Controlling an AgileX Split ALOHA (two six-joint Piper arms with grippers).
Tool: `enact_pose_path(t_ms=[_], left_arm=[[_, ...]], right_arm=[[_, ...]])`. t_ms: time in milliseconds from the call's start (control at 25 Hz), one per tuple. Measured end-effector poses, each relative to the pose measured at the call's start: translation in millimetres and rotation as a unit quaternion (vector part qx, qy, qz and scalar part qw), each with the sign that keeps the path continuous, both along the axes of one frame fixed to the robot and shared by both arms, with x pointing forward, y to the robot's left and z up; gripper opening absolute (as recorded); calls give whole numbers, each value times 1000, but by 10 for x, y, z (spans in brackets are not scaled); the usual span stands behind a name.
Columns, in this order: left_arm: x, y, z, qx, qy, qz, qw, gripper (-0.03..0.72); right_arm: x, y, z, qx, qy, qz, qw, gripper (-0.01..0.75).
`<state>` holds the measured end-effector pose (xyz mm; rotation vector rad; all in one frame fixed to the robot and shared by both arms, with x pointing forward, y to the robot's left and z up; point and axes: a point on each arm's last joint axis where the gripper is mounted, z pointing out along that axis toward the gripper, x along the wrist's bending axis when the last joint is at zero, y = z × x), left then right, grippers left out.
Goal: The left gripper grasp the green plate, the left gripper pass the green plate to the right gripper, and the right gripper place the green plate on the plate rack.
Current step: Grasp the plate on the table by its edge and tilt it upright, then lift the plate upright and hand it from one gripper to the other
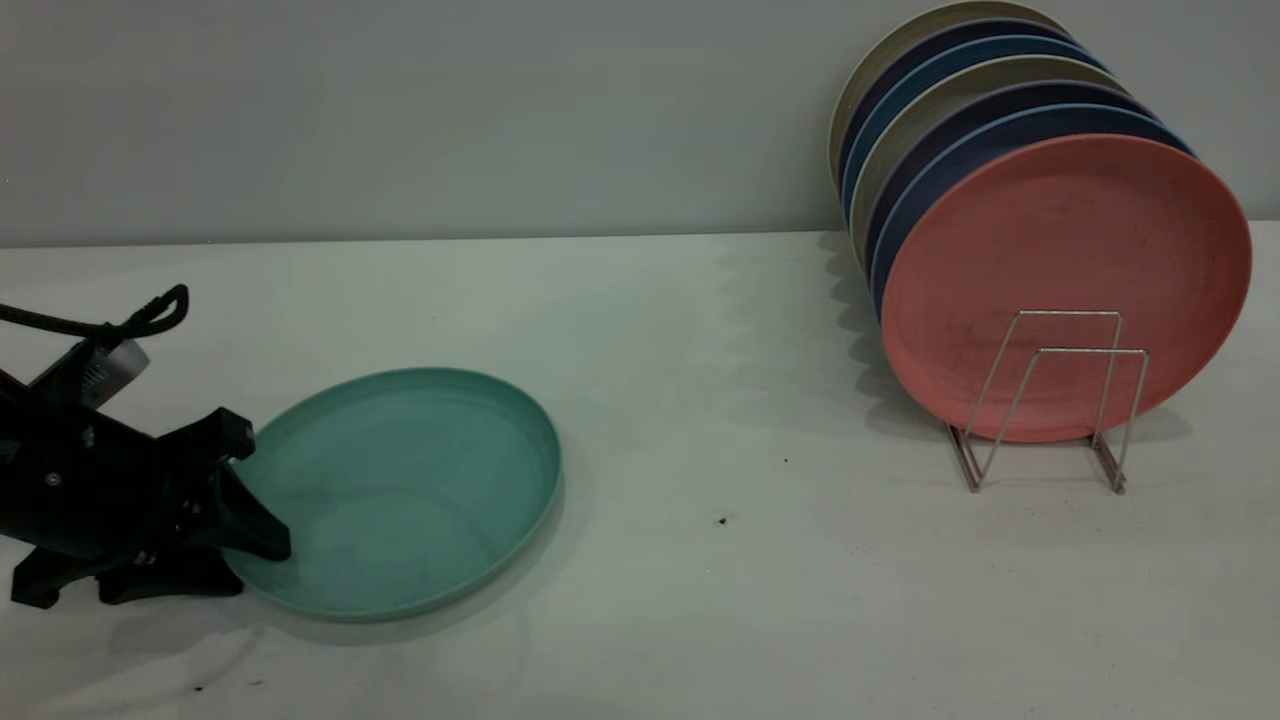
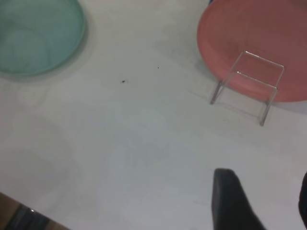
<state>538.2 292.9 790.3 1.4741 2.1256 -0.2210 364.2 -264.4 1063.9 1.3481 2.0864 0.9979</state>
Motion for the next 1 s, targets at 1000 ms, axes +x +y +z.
enact_pose_path(t_ms=[1000], left_arm=[[485,-249,872,2,-214,-133,968,14]], right_arm=[[645,257,-228,172,41,18,984,366]])
